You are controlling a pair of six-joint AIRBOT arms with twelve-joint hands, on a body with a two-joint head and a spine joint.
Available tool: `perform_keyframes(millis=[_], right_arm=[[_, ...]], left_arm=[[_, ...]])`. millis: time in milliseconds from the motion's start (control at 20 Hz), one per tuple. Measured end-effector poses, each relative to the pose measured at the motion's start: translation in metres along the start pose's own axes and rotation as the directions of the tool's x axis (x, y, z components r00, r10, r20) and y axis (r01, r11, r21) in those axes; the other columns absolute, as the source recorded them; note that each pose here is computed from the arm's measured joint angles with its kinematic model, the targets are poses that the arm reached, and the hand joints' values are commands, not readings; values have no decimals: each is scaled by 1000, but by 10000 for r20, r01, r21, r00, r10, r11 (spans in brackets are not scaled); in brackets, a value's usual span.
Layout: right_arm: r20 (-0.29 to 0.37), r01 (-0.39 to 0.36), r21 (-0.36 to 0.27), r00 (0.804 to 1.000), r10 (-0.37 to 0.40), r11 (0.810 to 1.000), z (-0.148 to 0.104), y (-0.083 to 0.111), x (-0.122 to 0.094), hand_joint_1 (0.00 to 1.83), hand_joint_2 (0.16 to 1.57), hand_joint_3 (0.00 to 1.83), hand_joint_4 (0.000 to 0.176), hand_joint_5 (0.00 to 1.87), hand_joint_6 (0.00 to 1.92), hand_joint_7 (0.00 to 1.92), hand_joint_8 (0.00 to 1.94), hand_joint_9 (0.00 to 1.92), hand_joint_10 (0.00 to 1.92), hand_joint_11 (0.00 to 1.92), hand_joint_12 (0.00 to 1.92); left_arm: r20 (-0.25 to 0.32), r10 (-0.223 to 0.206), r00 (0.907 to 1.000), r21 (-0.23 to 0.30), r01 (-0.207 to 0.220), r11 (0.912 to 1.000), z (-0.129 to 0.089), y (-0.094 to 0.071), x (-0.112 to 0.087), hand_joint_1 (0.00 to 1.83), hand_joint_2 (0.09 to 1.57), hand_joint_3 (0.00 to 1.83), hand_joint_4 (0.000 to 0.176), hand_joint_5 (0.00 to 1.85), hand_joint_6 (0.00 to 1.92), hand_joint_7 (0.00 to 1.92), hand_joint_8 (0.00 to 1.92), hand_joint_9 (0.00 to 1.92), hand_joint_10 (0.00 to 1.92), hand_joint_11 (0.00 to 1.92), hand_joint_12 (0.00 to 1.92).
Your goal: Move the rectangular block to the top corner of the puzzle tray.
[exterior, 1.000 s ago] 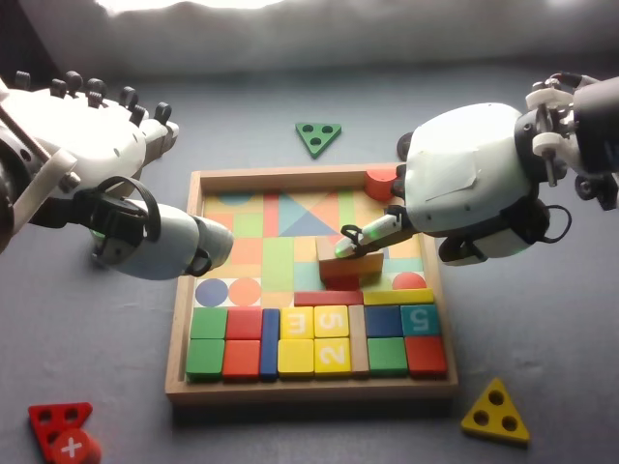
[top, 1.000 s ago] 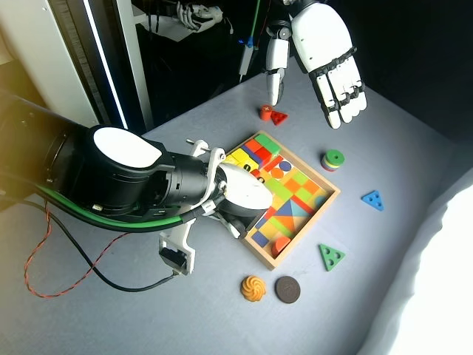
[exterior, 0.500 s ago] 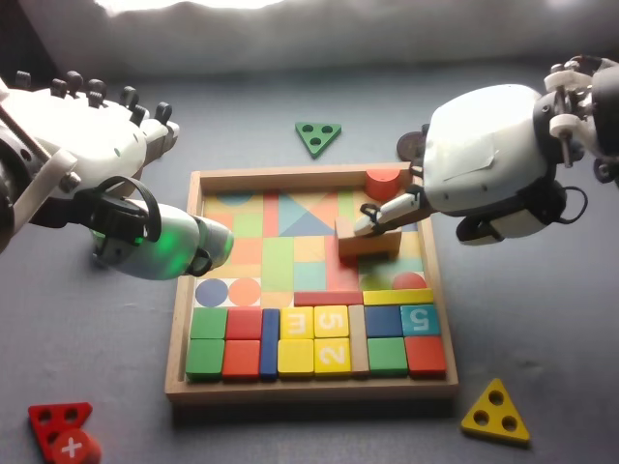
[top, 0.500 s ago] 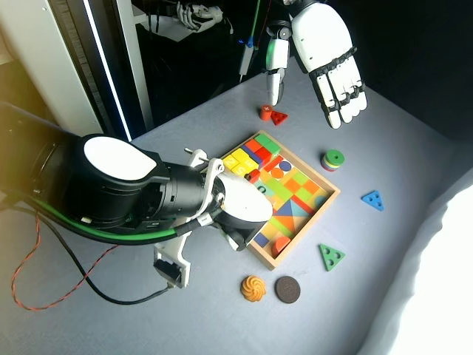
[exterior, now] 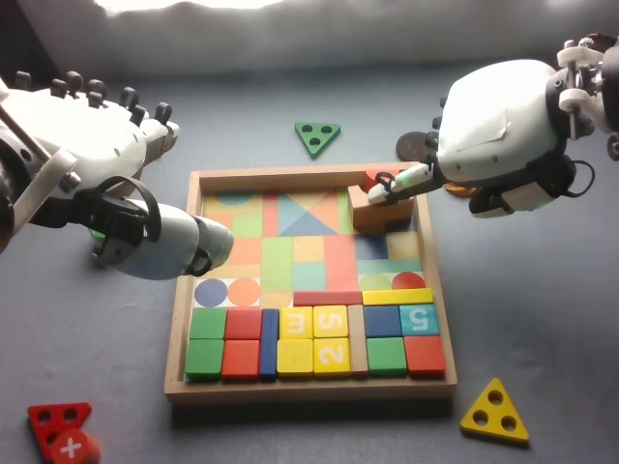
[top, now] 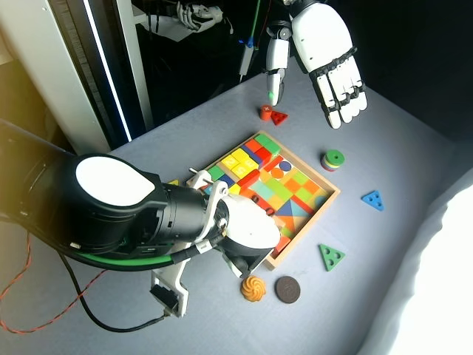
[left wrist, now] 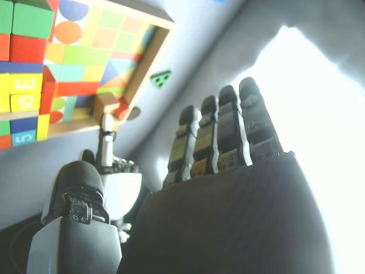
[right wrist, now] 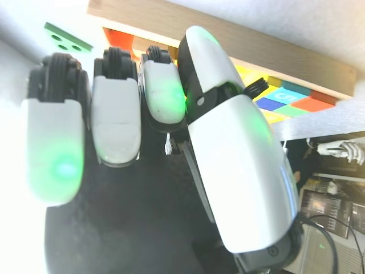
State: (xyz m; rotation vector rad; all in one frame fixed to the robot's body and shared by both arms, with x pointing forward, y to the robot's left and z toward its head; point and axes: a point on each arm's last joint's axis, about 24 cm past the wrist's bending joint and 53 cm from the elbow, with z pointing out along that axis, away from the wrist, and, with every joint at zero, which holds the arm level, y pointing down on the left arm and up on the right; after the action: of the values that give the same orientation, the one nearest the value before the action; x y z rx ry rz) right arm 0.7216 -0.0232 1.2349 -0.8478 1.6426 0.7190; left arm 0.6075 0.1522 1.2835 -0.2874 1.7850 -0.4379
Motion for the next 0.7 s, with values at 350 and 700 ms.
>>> perform_keyframes(millis=[350,700], right_arm=[[82,198,72,9998,-199,9998,2,-4,-2,1106,1302,0,0,260,11,1493,1941,1707,1921,1861,1921],[84,191,238,9998,-194,9995,0,-13,-2,1126,1283,0,0,337,35,1497,1941,1701,1921,1855,1921]], left_arm=[[1,4,10000,-8,-4,10000,0,0,0,0,1172,0,0,55,10,38,11,29,10,12,6],[1,0,10000,-4,0,10000,0,0,0,0,1173,0,0,34,1,20,2,5,0,0,0]])
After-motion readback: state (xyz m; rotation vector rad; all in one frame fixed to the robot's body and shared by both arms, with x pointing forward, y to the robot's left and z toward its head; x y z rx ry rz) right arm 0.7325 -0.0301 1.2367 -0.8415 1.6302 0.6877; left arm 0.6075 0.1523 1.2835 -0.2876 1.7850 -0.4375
